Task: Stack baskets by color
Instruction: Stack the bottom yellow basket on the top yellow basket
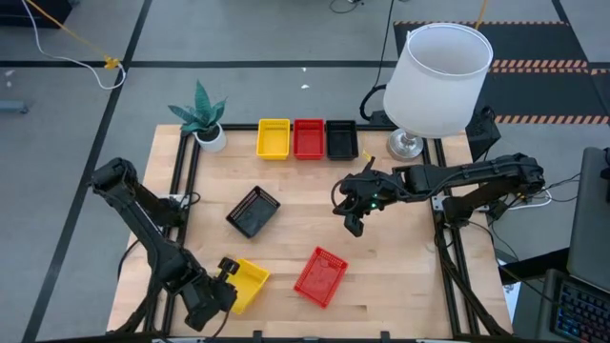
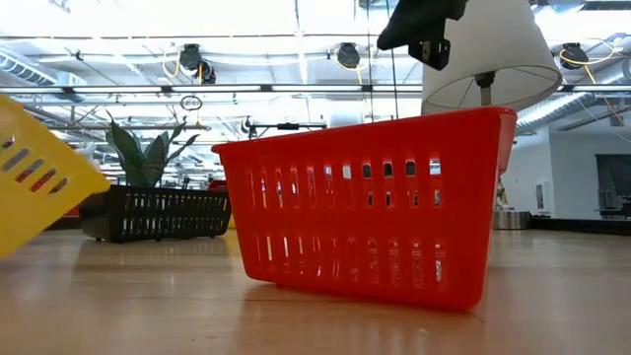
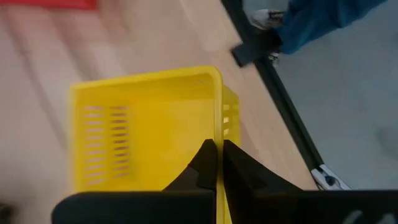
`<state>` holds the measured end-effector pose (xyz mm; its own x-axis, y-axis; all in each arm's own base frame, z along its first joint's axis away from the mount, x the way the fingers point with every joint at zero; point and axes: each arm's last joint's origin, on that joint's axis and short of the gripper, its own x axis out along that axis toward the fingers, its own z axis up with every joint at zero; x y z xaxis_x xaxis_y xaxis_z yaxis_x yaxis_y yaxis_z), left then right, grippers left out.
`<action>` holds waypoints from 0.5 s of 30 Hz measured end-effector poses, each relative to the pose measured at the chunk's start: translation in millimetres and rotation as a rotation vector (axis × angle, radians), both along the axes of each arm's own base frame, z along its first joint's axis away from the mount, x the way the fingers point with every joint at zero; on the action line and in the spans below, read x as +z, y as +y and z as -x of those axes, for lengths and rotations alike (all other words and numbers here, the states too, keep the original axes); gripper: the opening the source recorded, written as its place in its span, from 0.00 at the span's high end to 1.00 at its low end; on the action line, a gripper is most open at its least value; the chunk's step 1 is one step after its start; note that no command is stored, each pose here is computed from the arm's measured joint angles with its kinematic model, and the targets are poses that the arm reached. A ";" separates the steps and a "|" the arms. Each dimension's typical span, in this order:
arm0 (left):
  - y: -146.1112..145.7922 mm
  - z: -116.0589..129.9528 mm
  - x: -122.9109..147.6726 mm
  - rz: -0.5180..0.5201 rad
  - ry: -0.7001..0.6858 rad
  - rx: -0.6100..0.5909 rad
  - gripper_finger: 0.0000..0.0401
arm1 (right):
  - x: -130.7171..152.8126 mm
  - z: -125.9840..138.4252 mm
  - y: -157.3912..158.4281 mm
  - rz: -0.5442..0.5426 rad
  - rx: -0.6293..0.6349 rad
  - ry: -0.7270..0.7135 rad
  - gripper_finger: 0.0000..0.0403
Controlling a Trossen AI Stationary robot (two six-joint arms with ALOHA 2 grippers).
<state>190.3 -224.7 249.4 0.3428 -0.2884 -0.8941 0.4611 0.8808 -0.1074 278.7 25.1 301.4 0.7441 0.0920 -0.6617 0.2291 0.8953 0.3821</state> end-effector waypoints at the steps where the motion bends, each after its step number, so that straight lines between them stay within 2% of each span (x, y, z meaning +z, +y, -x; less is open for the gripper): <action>1: 1.1 -1.4 5.6 -0.011 -0.003 0.009 0.98 | -0.2 0.0 0.1 -0.002 0.002 0.001 1.00; 9: 13.9 -17.7 43.6 -0.046 -0.046 0.022 0.99 | -0.2 -0.2 0.2 -0.005 0.005 -0.003 1.00; 15: 25.9 -28.6 63.0 -0.062 -0.071 0.023 0.99 | -0.1 0.1 2.1 -0.064 0.036 0.004 1.00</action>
